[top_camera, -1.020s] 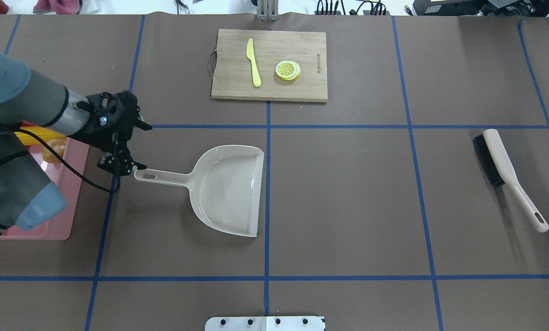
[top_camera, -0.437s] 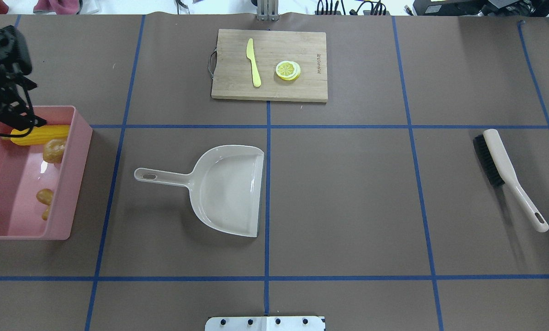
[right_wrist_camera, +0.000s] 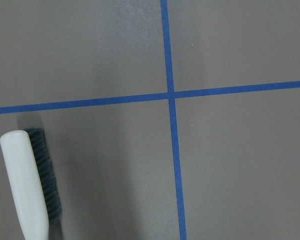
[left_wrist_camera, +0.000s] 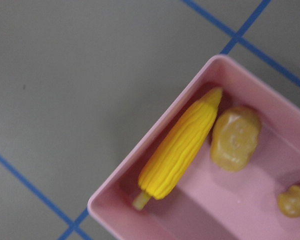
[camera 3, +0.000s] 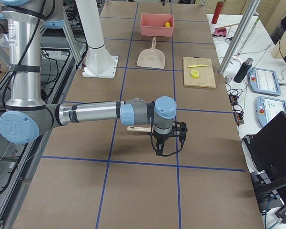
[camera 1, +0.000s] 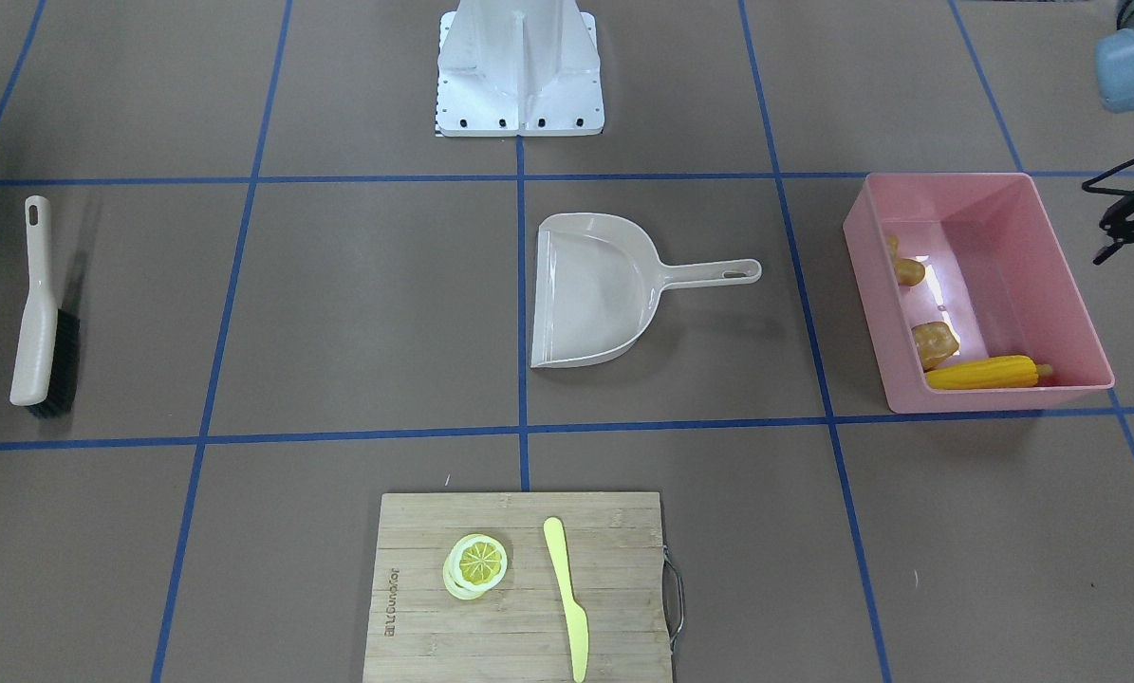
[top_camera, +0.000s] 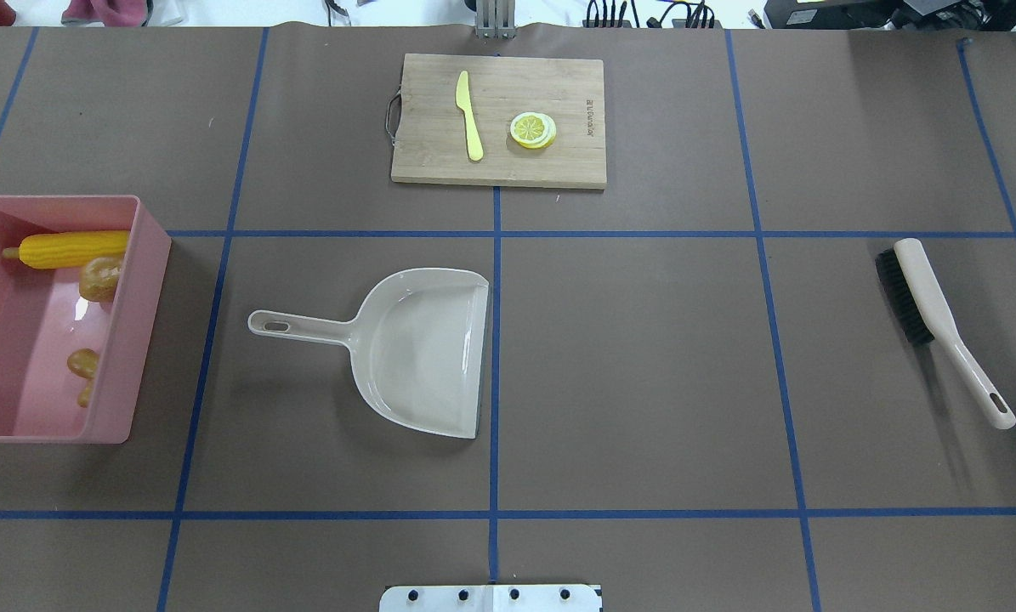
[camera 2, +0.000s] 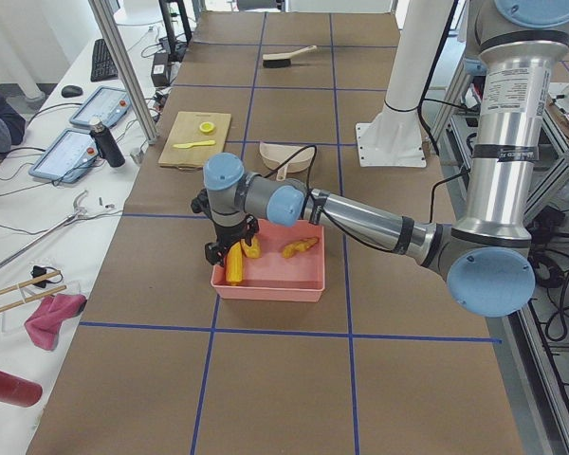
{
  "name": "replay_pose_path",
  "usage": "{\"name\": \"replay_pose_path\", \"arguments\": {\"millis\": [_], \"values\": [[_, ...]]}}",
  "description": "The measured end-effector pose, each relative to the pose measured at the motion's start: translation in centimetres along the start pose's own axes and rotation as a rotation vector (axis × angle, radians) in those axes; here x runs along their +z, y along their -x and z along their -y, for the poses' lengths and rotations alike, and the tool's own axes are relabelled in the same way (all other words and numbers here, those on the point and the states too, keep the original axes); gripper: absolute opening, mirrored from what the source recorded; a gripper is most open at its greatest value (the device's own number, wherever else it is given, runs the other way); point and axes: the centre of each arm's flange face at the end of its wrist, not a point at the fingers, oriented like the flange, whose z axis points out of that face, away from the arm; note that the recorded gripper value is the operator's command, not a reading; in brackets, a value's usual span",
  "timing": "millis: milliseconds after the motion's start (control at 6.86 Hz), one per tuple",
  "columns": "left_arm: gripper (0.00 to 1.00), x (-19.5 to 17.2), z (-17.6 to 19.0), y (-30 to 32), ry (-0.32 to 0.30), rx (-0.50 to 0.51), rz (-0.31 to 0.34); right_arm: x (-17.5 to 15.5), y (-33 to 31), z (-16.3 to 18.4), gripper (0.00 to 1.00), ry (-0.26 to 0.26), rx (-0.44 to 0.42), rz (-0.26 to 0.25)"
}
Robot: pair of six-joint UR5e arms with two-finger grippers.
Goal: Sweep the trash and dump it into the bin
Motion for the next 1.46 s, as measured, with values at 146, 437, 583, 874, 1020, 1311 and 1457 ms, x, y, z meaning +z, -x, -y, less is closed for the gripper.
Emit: {"name": "replay_pose_path", "arguments": {"millis": [146, 437, 583, 874, 1020, 1311, 1457], "values": [[0.99, -1.2, -4.7, 3.5, -0.007, -0.171, -0.031, -0.1, 0.1, 0.0, 1.00, -0.002, -0.001, 0.004], [0.99, -2.7, -13.8, 7.6, -0.014, -0.414, -0.010, -0.5, 0.6, -0.1, 1.00, -0.007, -0.008, 0.015], [0.99, -2.8, -16.7, 8.4, -0.004, -0.469, 0.013, -0.7, 0.7, -0.2, 1.00, -0.010, -0.011, 0.018], [0.99, -2.0, -20.1, 10.5, 0.041, -0.559, 0.062, -0.6, 0.7, -0.2, 1.00, -0.009, -0.010, 0.018], [0.99, -2.4, -21.4, 11.4, 0.036, -0.596, 0.074, -0.5, 0.6, -0.2, 1.00, -0.007, -0.008, 0.017], [0.99, -3.5, -23.0, 12.3, 0.012, -0.637, 0.085, -0.6, 0.6, -0.2, 1.00, -0.007, -0.009, 0.017], [0.99, -4.0, -23.7, 12.6, 0.000, -0.650, 0.089, -0.6, 0.6, -0.2, 1.00, -0.008, -0.009, 0.018]]}}
